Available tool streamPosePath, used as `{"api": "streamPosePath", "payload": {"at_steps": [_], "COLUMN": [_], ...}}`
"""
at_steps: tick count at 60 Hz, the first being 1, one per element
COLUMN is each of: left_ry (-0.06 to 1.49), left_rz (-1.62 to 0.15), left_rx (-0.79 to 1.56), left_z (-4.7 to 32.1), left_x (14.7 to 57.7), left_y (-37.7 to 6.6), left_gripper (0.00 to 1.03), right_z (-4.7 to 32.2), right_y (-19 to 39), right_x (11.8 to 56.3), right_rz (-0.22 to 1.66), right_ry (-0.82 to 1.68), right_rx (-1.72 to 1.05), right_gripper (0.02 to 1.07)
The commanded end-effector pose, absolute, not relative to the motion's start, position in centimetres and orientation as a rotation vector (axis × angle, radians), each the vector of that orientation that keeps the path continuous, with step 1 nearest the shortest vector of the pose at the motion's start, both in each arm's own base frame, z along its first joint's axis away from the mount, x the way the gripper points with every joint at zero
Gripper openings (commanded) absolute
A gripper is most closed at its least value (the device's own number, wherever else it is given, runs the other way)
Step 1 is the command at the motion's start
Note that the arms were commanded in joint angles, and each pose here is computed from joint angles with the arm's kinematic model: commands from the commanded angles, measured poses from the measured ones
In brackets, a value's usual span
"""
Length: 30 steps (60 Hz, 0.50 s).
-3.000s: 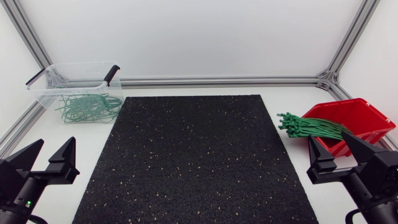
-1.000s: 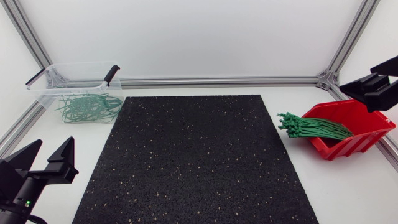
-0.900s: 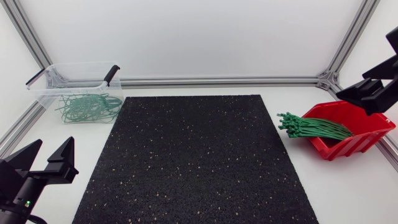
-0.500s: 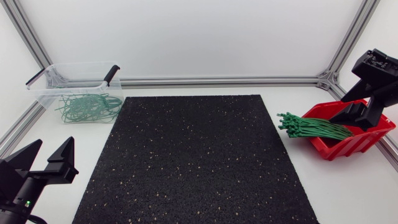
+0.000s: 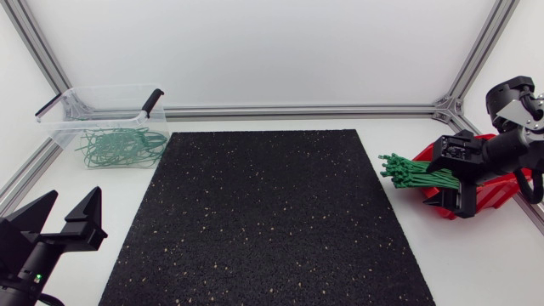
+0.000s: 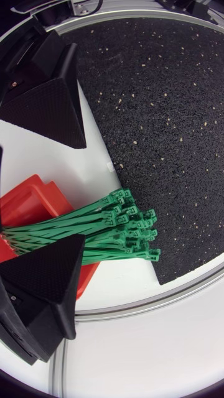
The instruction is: Take a green cable tie from the red box, thread the tail through the head to close it, then place it in the transparent bin on the left.
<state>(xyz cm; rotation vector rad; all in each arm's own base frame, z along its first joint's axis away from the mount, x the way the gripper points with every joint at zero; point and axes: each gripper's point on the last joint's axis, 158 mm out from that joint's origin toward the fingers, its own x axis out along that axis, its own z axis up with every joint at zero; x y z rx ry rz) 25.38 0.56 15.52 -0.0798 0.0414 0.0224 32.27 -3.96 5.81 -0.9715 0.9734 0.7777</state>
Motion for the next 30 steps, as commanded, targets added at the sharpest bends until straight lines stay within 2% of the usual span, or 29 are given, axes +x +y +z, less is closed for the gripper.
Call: {"api": "streamPosePath", "payload": {"at_steps": [1,11,20,30], "left_ry": [0.098,0.1,0.1,0.104], "left_rz": [0.04,0.042,0.042,0.042], "left_rx": [-0.1,-0.1,-0.1,-0.1], "left_z": [13.1,13.1,13.1,12.9], "left_x": [25.4,25.4,25.4,25.5], "left_y": [0.9,0.9,0.9,0.9], "left_gripper": [0.99,0.99,0.99,0.99], "right_z": [3.6,1.0,-0.9,-0.3], "right_y": [-3.3,-3.7,-4.7,-5.2], "right_x": [31.7,32.6,31.1,28.2], "right_rz": [0.851,0.845,0.876,0.911], "right_ry": [0.978,0.969,1.048,1.07], "right_rx": [-1.022,-1.086,-1.117,-1.151], "right_gripper": [1.03,1.03,1.03,1.02]}}
